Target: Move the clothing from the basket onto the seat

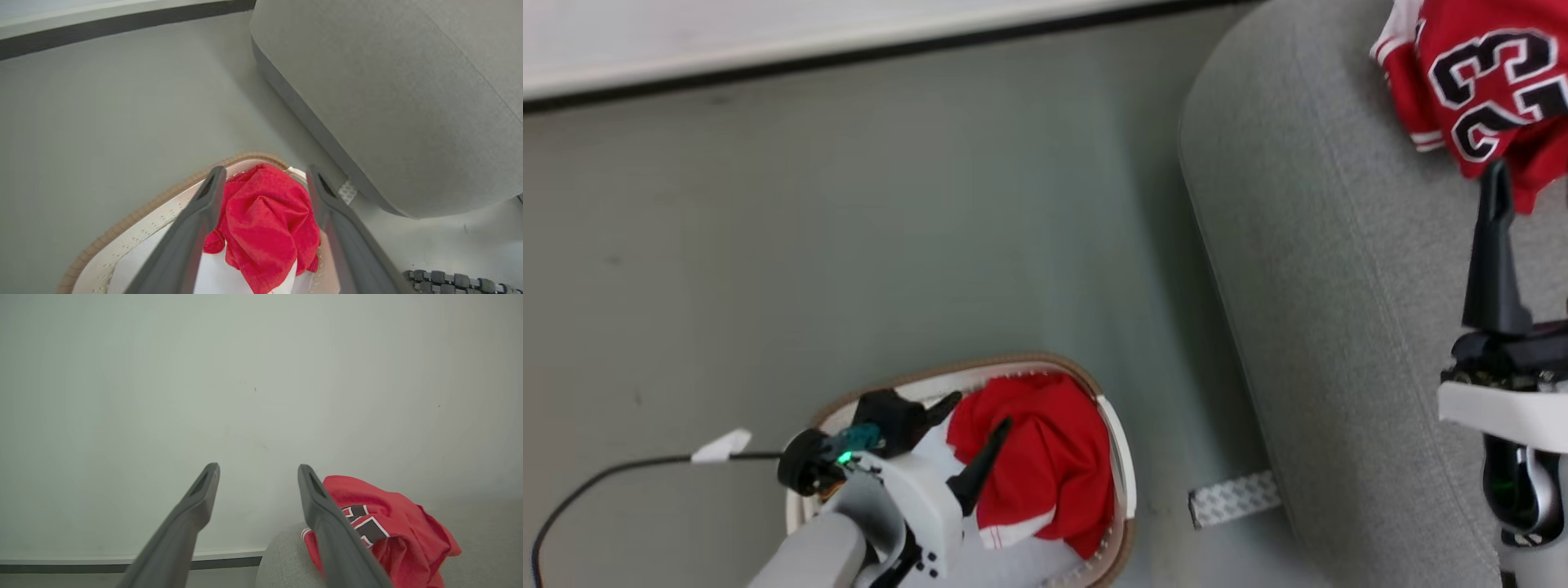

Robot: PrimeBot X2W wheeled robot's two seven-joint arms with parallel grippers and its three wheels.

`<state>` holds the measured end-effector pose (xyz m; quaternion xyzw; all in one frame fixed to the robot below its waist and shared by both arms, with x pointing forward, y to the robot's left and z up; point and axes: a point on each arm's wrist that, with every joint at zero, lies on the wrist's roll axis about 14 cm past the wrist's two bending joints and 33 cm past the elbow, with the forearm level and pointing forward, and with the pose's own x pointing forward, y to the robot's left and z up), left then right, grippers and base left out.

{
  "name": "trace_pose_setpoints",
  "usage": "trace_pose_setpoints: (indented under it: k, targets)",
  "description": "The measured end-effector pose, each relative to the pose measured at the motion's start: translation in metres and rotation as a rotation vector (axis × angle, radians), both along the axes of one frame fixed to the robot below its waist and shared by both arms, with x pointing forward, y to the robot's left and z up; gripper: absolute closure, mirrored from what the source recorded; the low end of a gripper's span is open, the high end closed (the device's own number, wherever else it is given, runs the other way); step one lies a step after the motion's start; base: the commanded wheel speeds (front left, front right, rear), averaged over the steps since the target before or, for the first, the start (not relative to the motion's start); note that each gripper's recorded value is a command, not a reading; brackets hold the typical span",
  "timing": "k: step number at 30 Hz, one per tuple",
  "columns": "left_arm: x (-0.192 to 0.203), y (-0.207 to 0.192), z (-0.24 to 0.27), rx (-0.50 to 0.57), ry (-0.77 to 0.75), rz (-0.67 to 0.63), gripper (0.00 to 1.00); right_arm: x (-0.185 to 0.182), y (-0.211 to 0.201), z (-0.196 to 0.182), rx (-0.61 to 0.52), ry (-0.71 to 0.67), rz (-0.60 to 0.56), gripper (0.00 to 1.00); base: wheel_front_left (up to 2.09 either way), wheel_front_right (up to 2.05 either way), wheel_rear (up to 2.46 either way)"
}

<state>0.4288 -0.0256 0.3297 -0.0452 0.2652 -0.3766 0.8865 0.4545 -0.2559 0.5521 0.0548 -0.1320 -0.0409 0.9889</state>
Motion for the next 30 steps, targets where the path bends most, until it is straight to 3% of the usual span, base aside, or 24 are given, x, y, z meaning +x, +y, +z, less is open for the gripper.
trace_pose_setpoints:
  k: [13,22,30]
  targets:
    - [-0.035,-0.036,-0.132,0.125,0.322,-0.297,0.0,0.06,-0.011,-0.01,-0.08,-0.042,-0.029,0.0,0.0,0.0,0.0]
    - [-0.054,-0.052,-0.191,0.161,0.453,-0.405,0.0,0.073,-0.017,-0.03,-0.153,0.005,-0.033,0.0,0.11,0.11,0.11]
    - [-0.067,-0.018,-0.216,0.214,0.516,-0.436,0.0,0.085,0.011,-0.063,-0.145,0.051,0.044,0.0,0.28,0.28,0.28]
